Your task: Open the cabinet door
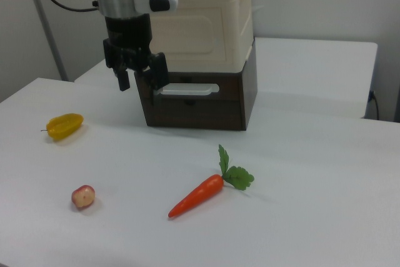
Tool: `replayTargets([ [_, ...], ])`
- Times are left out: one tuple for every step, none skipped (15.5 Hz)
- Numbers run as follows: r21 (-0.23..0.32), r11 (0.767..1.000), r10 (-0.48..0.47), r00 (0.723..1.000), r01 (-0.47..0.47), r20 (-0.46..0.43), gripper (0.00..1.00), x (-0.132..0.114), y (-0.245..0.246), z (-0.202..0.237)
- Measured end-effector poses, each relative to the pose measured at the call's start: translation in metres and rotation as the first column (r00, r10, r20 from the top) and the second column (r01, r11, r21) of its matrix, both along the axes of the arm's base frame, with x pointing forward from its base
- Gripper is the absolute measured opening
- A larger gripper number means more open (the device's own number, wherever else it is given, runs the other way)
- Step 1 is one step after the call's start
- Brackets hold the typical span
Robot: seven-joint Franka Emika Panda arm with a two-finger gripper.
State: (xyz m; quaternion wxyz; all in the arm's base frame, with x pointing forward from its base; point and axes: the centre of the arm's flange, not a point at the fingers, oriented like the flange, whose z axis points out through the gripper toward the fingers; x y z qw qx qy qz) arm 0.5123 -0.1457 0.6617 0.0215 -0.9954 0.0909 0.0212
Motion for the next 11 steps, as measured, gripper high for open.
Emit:
replayTargets([
  [0.004,1.0,0.003,1.0,-0.003,-0.012,1.0,-0.001,0.002,-0.001],
  [0.008,1.0,0.01,1.0,-0.01,-0.015,1.0,-0.001,0.006,-0.001],
  [0.017,1.0,0.021,1.0,-0.02,-0.013,1.0,0.001,0.011,0.0],
  [0.03,0.999,0.032,0.999,-0.031,-0.009,1.0,0.002,0.018,0.0],
  [0.045,0.998,0.041,0.999,-0.041,-0.006,1.0,0.004,0.024,0.0],
  [0.062,0.997,0.048,0.999,-0.048,-0.002,1.0,0.005,0.028,-0.001],
  [0.081,0.995,0.054,0.999,-0.053,0.002,1.0,0.007,0.031,-0.002],
  [0.098,0.993,0.06,0.998,-0.061,0.007,1.0,0.01,0.034,-0.004],
  [0.115,0.991,0.069,0.997,-0.072,0.029,1.0,0.015,0.038,-0.005],
  [0.132,0.988,0.076,0.995,-0.085,0.068,1.0,0.024,0.046,-0.005],
  [0.149,0.984,0.083,0.99,-0.1,0.115,1.0,0.033,0.056,-0.004],
])
